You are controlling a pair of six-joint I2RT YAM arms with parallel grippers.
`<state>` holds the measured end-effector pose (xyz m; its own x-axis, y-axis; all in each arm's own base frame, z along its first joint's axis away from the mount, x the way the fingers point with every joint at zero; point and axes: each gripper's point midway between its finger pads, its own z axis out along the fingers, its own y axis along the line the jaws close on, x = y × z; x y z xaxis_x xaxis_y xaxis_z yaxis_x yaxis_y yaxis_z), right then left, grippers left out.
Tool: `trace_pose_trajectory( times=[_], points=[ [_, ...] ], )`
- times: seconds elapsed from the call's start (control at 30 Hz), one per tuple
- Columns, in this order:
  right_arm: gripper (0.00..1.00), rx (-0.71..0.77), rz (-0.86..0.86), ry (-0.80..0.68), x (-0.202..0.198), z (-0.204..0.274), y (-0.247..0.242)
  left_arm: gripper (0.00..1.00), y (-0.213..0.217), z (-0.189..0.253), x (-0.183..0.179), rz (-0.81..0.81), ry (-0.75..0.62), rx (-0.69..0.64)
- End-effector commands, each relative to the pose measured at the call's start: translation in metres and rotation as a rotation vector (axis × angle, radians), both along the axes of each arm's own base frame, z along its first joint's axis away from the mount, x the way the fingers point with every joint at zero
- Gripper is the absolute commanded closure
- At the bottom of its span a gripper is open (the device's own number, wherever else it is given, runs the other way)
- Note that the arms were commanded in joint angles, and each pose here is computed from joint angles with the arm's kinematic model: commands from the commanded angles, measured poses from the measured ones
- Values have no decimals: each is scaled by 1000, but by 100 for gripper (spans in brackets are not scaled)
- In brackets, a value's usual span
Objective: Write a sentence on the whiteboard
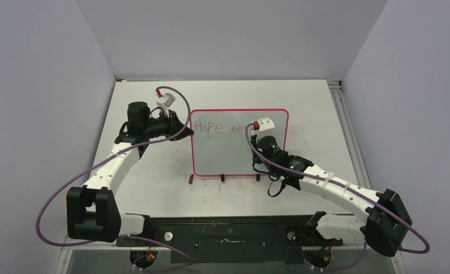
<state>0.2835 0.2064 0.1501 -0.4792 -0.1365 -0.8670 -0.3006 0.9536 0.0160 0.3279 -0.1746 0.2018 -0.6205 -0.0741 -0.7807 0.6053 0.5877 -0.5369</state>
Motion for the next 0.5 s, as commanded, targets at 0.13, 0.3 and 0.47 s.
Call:
trace_pose_trajectory(
  times=[0.13,0.3,0.47],
  points=[
    [95,48,21,-37,9,16,13,100,-1,21,2,-3,-79,-11],
    [95,49,26,-19,5,9,13,100,-1,21,2,-3,-80,-10],
    [95,43,26,2,0,1,12,100,-1,21,2,-3,-78,-11]
  ],
)
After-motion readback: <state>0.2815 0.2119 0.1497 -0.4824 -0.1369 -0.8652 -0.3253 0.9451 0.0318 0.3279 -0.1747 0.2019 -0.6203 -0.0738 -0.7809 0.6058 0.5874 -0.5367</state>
